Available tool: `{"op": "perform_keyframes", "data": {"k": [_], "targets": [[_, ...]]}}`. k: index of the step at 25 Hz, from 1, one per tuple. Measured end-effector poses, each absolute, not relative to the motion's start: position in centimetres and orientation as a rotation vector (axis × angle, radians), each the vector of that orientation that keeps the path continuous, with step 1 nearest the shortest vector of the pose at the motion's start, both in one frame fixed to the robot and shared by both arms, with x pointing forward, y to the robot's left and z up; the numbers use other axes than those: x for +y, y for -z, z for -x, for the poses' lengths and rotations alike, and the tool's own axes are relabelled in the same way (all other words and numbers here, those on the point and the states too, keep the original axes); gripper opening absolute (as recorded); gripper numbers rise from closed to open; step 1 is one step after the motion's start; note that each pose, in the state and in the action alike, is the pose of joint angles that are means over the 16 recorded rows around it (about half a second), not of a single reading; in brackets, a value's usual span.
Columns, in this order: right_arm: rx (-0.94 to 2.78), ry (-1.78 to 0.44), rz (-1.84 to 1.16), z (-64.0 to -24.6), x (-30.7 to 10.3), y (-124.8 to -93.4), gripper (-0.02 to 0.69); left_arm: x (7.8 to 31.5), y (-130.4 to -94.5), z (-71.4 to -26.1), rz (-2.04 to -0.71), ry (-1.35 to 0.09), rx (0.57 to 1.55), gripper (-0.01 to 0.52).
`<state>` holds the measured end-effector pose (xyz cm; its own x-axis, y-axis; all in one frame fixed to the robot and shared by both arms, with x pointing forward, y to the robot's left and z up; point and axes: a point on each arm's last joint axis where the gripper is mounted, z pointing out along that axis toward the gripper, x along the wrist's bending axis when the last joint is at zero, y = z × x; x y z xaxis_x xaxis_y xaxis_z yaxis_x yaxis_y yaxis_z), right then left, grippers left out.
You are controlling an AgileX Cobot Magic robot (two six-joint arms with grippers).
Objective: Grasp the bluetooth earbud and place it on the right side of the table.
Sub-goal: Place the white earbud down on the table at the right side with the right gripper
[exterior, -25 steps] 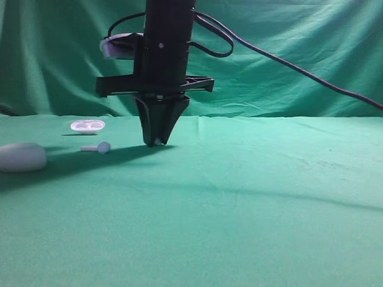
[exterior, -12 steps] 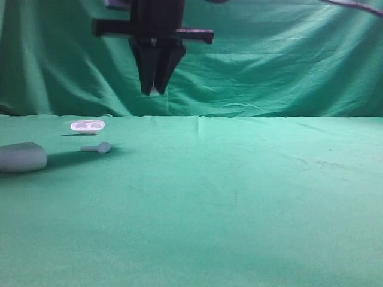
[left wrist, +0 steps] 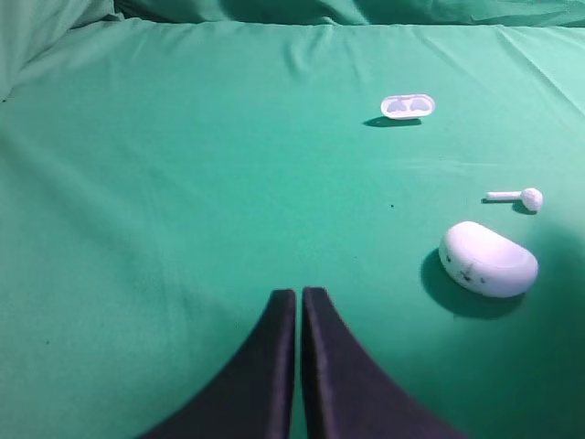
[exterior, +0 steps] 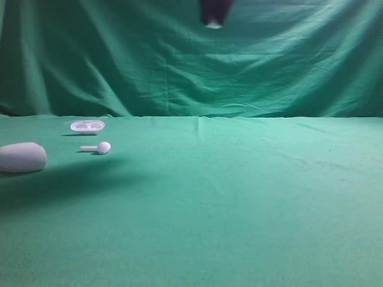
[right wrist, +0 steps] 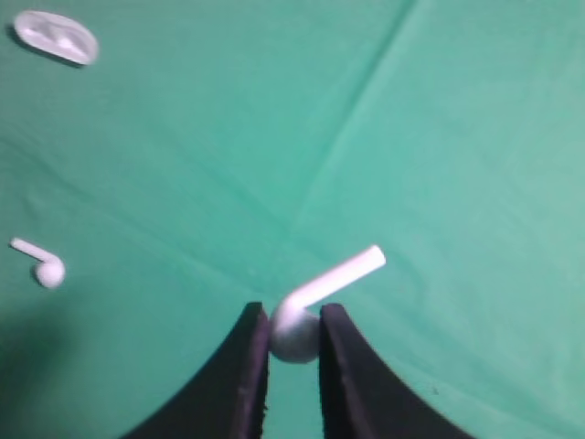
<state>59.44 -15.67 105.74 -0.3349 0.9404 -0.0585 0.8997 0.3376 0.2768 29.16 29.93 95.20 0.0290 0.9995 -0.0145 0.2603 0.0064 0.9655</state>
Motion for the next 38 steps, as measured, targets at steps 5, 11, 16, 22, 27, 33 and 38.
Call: {"op": "perform_keyframes", "data": {"k": [5, 11, 16, 22, 27, 33, 38], "targets": [[2.369, -0.235, -1.763, -57.6, -18.8, -101.9, 0.127, 29.9, -95.2, -29.2, -1.406, -1.042, 1.381, 0.000], [2.353, -0.232, -1.795, -56.0, -20.5, -97.9, 0.127, 29.9, -95.2, -29.2, -1.406, -1.042, 1.381, 0.000], [2.354, -0.231, -1.790, -55.6, -20.8, -95.9, 0.130, 29.9, -95.2, -29.2, -1.406, -1.042, 1.381, 0.000], [2.362, -0.218, -1.779, -55.7, -20.8, -94.7, 0.227, 29.9, -95.2, -29.2, -1.406, -1.042, 1.381, 0.000], [2.365, -0.204, -1.775, -56.0, -20.8, -94.9, 0.355, 29.9, -95.2, -29.2, -1.406, -1.042, 1.381, 0.000], [2.331, -0.250, -1.770, -55.7, -20.9, -98.1, 0.395, 29.9, -95.2, -29.2, -1.406, -1.042, 1.381, 0.000], [2.273, -0.344, -1.757, -54.1, -21.4, -102.9, 0.268, 29.9, -95.2, -29.2, -1.406, -1.042, 1.381, 0.000]]}}
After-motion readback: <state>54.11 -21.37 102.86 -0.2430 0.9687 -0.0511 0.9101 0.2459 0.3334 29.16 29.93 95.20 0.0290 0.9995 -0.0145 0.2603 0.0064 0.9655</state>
